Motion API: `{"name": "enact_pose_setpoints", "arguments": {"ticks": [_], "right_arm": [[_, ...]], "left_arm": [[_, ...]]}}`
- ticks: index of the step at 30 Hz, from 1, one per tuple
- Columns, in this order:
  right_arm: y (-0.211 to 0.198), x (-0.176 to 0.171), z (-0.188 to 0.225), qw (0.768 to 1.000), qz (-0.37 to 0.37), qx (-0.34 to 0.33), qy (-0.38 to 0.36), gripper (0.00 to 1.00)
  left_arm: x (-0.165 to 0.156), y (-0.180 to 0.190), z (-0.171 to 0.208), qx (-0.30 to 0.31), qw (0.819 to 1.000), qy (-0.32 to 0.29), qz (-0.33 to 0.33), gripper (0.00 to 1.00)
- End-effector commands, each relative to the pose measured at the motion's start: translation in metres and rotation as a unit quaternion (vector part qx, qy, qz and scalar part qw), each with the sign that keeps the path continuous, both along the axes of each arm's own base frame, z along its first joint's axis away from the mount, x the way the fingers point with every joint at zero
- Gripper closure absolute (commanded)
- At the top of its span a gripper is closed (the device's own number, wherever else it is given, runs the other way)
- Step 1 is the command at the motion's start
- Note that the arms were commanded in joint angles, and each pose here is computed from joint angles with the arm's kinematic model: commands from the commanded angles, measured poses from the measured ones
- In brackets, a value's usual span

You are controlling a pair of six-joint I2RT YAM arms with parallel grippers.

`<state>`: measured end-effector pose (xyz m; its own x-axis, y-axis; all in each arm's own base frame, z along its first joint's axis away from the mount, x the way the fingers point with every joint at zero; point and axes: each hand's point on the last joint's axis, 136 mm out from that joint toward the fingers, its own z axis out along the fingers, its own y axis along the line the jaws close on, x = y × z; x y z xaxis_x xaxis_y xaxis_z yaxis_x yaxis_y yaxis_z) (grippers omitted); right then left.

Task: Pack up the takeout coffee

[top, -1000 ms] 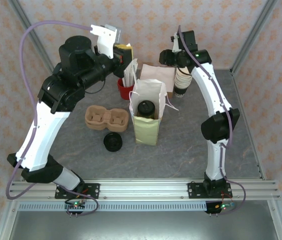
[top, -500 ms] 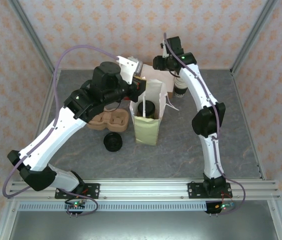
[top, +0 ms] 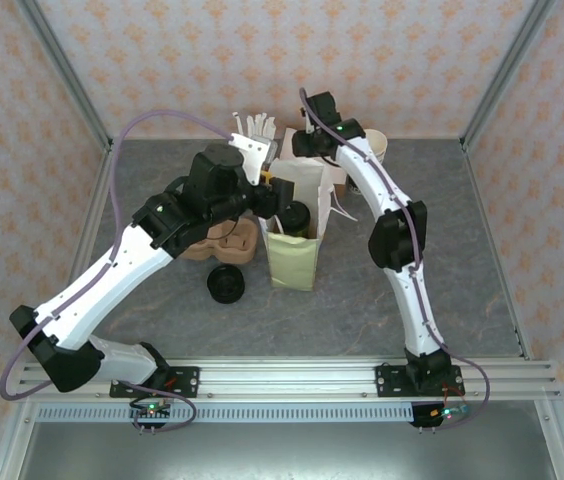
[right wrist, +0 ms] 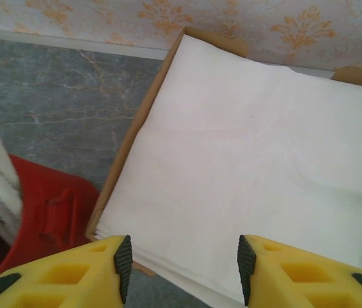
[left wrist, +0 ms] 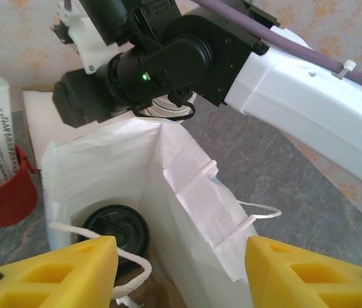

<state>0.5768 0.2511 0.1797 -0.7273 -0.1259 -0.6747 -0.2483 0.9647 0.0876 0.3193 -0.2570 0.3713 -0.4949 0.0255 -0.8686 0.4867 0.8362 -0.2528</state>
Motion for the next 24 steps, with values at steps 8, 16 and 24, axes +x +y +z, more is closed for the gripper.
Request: {"name": "enact_pose_setpoints", "arguments": {"ticks": [8,16,24], "right_arm": [[-0.002,0.025,-0.021,0.996,-0.045,-0.058,-0.043,0.45],[-0.008,0.036,-0.037,0.993,-0.076,-0.073,-0.052,0.38],[-0.015,0.044,-0.048,0.99,-0.11,-0.069,-0.055,0.34]], "left_arm": [[-0.005,0.024,-0.001,0.015,0.999,-0.014,0.043,0.39],[-0.007,0.031,-0.004,0.025,0.998,-0.015,0.053,0.35],[-0.007,0.031,-0.007,0.03,0.998,-0.013,0.053,0.34]]}}
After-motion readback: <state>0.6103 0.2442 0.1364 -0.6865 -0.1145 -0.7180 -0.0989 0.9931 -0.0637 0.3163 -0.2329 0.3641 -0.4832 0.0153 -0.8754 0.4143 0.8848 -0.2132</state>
